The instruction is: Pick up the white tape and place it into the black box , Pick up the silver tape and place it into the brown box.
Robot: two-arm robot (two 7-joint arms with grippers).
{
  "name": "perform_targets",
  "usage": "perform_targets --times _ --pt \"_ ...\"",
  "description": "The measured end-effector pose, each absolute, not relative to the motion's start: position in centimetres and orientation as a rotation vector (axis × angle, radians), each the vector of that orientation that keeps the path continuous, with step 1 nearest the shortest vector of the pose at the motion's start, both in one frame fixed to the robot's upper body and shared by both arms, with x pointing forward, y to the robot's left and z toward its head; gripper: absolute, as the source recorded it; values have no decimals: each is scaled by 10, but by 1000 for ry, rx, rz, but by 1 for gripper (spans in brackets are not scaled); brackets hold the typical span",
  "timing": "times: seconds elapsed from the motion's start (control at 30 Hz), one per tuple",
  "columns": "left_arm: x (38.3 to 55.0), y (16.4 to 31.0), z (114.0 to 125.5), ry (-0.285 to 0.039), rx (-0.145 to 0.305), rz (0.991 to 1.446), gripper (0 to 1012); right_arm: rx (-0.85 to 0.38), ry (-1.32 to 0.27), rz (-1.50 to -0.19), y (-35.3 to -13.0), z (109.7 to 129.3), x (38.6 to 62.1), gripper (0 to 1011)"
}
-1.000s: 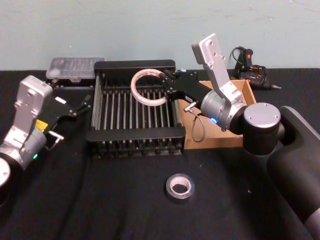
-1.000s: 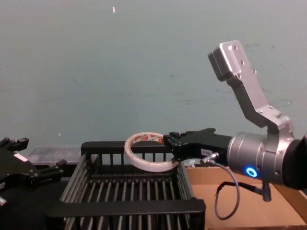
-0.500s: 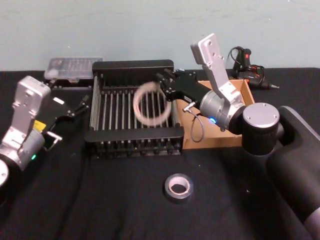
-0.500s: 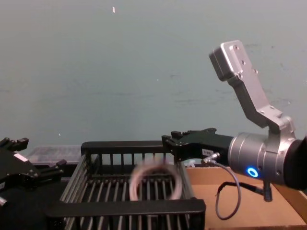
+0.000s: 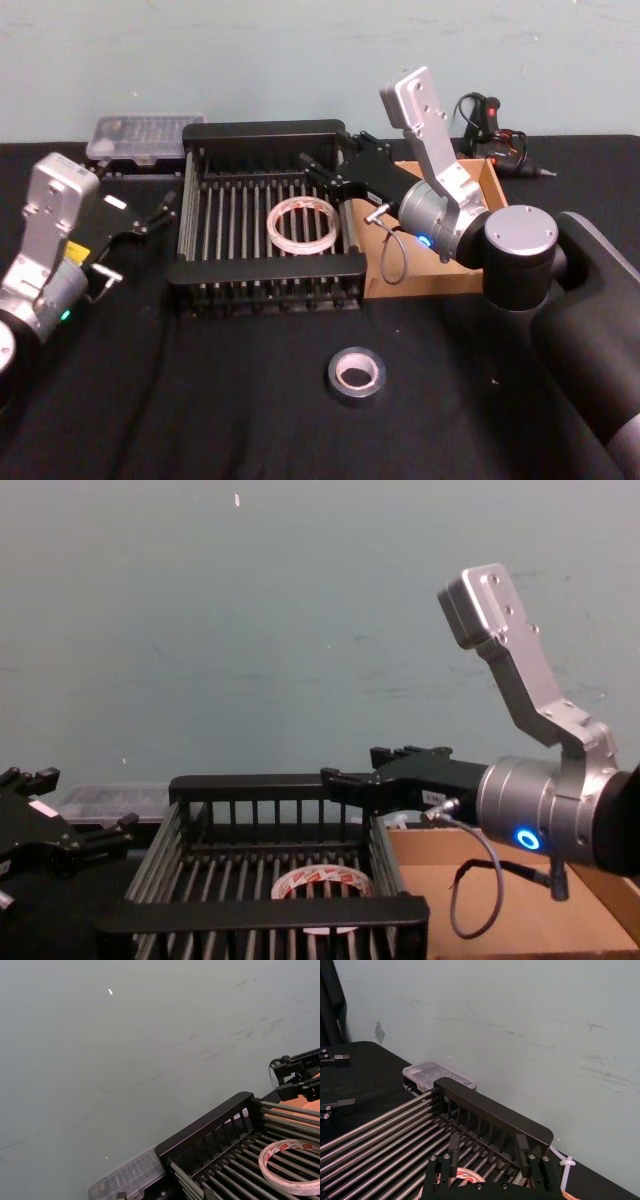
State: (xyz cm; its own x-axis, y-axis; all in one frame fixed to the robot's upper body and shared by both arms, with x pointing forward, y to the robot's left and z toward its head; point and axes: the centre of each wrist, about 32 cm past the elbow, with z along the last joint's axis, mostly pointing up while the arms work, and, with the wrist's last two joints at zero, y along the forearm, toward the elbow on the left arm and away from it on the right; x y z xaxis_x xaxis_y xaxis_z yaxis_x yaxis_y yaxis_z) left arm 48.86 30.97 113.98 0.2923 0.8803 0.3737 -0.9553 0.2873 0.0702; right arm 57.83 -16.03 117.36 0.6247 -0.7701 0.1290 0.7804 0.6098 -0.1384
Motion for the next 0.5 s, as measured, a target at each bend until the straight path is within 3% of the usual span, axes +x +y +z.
perform_targets --times 0.3,0.5 --pt "489 310 1140 -285 304 1248 1001 -187 -58 -896 -160 1174 578 943" --pt "489 310 1140 -285 304 1248 1001 -187 -58 -896 -160 1174 578 1002"
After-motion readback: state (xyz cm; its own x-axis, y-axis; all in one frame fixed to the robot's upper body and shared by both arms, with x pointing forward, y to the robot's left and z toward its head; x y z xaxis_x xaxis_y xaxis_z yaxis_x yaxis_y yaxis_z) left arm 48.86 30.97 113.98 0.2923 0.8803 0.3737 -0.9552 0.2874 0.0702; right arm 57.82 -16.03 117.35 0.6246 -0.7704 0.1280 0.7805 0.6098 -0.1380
